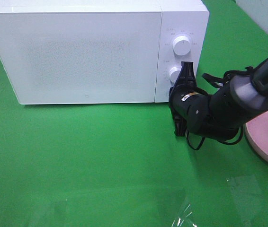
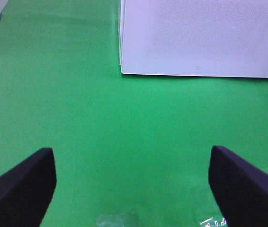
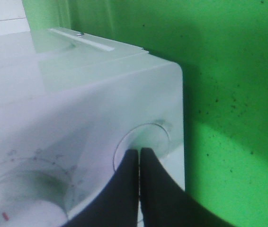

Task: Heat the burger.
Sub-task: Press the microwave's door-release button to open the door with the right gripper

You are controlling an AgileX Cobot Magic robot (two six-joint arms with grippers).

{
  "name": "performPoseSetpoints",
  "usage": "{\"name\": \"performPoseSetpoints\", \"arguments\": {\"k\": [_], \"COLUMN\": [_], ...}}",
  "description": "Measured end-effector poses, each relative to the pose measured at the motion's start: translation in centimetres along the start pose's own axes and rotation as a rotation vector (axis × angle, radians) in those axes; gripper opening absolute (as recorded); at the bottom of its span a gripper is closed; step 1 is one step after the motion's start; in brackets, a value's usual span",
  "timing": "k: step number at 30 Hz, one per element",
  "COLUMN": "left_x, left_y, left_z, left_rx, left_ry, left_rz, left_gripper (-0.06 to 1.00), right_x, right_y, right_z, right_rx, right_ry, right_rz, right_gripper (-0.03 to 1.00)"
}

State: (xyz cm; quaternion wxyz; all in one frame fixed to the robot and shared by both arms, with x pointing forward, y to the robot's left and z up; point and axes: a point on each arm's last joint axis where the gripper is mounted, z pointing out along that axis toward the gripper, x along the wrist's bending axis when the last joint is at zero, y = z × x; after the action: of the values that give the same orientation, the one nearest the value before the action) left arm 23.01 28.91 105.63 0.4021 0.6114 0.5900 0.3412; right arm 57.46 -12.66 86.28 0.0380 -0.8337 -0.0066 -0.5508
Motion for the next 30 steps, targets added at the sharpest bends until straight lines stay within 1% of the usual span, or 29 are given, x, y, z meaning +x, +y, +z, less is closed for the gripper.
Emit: {"name": "performPoseSetpoints", "arguments": {"k": [6,15,24,30], "left_x": [0.0,0.0,0.0,0.0], "left_y": [0.0,0.0,0.0,0.0], "left_z": [0.0,0.0,0.0,0.0], "left_rx": [0.0,0.0,0.0,0.0], "left_ry": [0.0,0.0,0.0,0.0], "left_rz": [0.0,0.0,0.0,0.0], "left_gripper": [0.8,0.8,0.8,0.8], "right_x": [-0.29,0.01,0.02,-0.4], "right_y": [0.07,0.19,0.18,0.07], "right_z": [0.32,0.34,0.32,0.86], "right_rx": [-0.009,-0.022,-0.029,-0.041], "right_ry": [-0.001,0.042,0.052,0.058], "right_rz": [0.0,-0.006,-0.007,-0.011], "right_gripper": [0.01,0.01,0.01,0.01]}}
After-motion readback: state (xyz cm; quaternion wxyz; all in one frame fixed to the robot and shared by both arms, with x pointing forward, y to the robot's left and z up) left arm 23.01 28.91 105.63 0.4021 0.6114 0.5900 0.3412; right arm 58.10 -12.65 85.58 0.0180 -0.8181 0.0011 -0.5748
